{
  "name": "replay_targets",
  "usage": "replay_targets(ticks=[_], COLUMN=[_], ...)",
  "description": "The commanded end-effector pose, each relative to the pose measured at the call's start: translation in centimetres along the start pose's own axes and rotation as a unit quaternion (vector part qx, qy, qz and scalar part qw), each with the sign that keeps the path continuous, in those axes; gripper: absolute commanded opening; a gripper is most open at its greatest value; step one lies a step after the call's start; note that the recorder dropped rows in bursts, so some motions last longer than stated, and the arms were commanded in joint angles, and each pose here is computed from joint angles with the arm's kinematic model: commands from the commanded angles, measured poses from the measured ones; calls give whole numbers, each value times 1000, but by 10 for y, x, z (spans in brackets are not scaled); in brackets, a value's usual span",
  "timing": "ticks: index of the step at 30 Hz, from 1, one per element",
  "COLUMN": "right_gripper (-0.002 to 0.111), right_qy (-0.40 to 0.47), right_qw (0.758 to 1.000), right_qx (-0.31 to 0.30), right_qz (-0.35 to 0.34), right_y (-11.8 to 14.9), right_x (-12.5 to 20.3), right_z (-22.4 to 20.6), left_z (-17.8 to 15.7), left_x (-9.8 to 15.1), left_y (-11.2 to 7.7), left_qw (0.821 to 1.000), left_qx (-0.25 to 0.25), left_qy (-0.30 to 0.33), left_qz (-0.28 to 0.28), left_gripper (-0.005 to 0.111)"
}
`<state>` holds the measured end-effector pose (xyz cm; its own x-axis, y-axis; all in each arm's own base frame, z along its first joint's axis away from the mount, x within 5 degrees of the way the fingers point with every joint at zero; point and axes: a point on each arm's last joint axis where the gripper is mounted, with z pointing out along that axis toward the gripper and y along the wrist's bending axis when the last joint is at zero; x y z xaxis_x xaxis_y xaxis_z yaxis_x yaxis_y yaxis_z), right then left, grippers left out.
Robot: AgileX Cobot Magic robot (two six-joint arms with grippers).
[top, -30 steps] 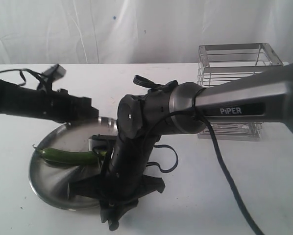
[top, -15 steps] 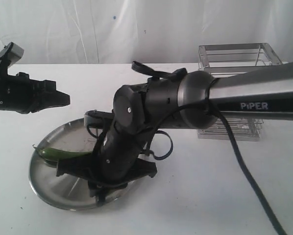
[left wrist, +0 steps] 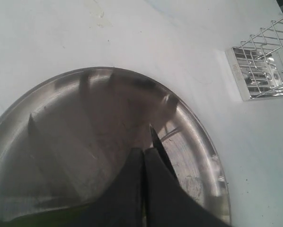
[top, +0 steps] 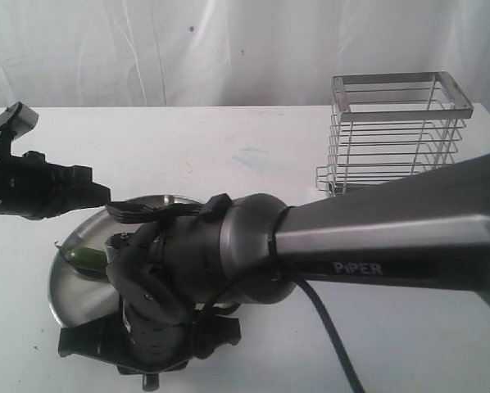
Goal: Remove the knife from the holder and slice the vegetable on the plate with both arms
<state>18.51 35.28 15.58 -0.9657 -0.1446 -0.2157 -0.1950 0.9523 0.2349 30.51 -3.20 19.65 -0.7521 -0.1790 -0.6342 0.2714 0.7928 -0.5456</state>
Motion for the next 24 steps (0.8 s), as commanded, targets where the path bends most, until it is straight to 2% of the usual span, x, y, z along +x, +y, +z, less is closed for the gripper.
replay_targets(ticks=[1, 14, 18, 24], right_gripper=[0, 0, 0, 0], right_qy=[3, 0, 0, 0], right_qw=[1000, 1000, 1000, 1000], right_qx=[9, 2, 3, 3], right_qz=[2, 5, 6, 6], right_y=[-4, -2, -3, -3], right_x=[-1, -2, -2, -2], right_z=[8, 10, 10, 10], left_z=[-3, -3, -1, 14], left_x=[0, 1, 0, 2], left_y=[-2, -5, -12, -13], left_qw=[1000, 1000, 998, 995], left_qx=[7, 21, 60, 94], left_qy=[-6, -4, -14, -27], left_qz=[-3, 1, 27, -1], left_gripper=[0, 0, 0, 0])
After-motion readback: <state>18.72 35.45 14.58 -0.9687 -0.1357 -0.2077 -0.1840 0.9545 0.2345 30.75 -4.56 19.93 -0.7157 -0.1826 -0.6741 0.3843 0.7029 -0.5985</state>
